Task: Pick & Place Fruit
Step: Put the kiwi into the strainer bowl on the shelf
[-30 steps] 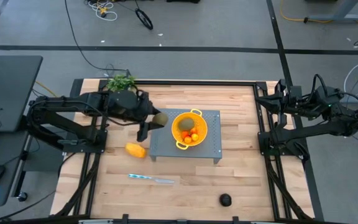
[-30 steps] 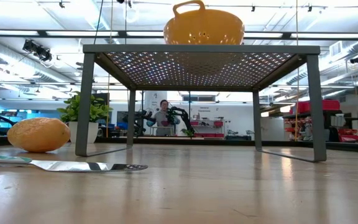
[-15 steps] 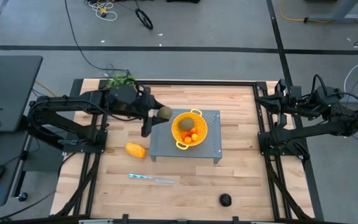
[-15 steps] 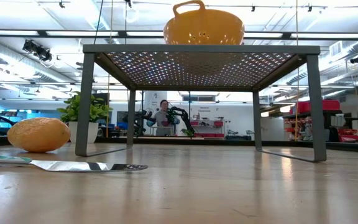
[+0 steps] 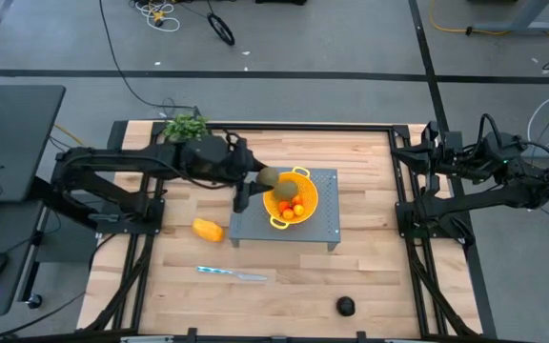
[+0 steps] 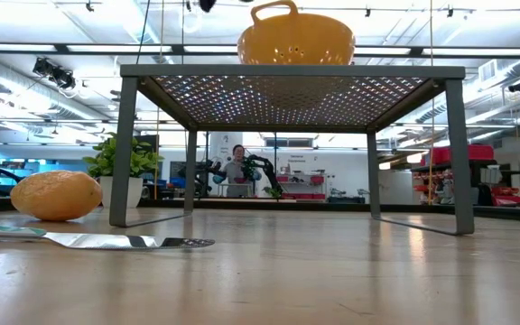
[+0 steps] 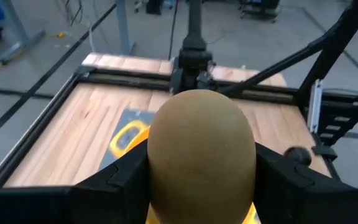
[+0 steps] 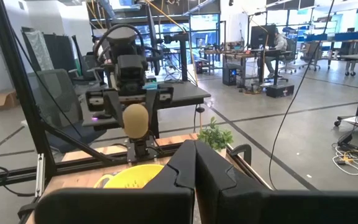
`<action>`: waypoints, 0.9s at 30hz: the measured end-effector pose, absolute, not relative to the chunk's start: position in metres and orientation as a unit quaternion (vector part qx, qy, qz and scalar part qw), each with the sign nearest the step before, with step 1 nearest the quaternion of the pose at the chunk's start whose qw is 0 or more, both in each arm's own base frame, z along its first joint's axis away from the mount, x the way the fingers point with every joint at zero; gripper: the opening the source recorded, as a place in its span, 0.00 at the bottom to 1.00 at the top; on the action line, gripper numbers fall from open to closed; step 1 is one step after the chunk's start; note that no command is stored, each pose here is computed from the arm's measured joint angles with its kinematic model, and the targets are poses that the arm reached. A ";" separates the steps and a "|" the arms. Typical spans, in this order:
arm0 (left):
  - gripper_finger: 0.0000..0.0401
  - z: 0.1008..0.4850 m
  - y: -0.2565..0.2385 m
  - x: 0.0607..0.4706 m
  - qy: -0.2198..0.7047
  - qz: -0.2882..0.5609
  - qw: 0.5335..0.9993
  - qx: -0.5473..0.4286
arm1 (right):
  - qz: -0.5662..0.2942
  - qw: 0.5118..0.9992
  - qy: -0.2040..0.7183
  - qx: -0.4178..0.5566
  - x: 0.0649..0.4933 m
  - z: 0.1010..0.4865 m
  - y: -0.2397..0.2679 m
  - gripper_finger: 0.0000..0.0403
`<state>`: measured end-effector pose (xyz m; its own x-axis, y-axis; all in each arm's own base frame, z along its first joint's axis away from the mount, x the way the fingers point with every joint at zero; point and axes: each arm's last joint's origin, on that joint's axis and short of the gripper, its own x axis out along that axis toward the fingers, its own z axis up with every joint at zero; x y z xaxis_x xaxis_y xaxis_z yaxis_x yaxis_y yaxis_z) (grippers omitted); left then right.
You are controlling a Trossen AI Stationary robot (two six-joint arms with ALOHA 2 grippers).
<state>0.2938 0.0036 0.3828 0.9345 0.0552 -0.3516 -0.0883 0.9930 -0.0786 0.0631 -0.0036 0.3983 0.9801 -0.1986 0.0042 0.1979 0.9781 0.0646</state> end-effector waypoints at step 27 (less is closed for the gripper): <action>0.55 0.349 -0.002 0.337 0.198 -0.002 0.978 -0.071 | -0.099 0.995 -0.005 0.032 0.063 0.398 -0.004 0.01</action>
<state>0.3366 -0.0018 0.3491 0.9213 -0.0320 -0.3875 -0.0246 0.9898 -0.1402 0.0633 -0.0036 0.3982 0.9802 -0.1982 0.0031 0.1976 0.9782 0.0639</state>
